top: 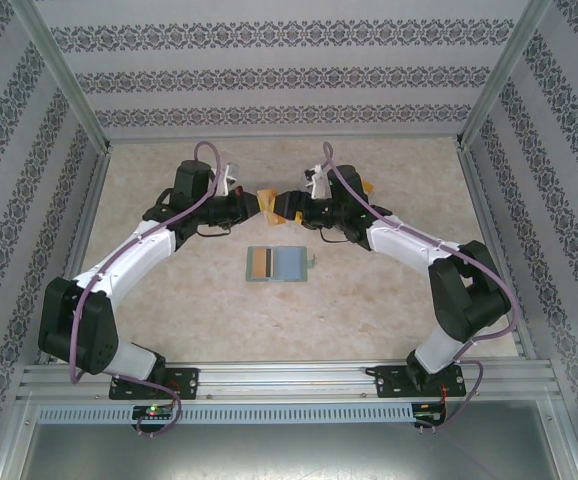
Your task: Take the credit cards out of the card holder
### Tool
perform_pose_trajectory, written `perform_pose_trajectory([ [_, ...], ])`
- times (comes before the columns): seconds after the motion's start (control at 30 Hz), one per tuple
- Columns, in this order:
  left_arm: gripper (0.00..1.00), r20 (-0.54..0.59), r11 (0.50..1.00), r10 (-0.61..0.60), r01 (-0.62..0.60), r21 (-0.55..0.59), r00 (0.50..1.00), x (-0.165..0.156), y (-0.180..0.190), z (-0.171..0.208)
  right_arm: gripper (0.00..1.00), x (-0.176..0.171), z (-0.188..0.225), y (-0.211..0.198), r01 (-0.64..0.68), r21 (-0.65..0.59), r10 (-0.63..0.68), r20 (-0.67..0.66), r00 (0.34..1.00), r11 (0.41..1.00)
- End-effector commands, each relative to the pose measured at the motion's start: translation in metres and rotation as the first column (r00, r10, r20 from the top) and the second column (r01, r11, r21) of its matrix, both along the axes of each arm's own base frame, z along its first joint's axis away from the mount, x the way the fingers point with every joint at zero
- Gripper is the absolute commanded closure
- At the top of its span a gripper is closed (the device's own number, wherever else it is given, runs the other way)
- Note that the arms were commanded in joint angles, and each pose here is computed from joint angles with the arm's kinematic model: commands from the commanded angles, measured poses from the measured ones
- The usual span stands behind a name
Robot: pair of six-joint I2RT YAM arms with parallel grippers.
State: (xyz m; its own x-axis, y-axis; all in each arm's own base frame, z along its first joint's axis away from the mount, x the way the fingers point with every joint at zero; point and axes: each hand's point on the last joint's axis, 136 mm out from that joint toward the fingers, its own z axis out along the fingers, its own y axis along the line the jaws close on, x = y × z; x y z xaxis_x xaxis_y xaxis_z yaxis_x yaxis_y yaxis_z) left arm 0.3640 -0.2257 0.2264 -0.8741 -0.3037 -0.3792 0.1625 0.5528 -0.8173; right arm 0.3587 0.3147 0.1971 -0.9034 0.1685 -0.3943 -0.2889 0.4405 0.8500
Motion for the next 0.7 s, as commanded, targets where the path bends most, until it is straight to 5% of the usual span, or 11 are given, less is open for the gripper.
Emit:
perform_pose_trajectory([
  [0.0, 1.00, 0.027, 0.994, -0.005, 0.008, -0.108, 1.000, 0.002, -0.001, 0.021, 0.30, 0.000, 0.023, 0.006, -0.050, 0.108, 0.048, 0.014, 0.999, 0.993],
  [0.33, 1.00, -0.021, 0.981, 0.034, -0.037, -0.192, 0.999, 0.009, 0.014, 0.019, 0.51, 0.000, 0.044, 0.006, -0.066, 0.197, 0.058, 0.047, 0.997, 0.978],
  [0.67, 1.00, -0.055, 0.980, 0.041, -0.051, -0.194, 0.998, 0.007, 0.017, 0.009, 0.84, 0.002, 0.037, 0.008, -0.070, 0.166, 0.060, 0.062, 0.996, 0.984],
])
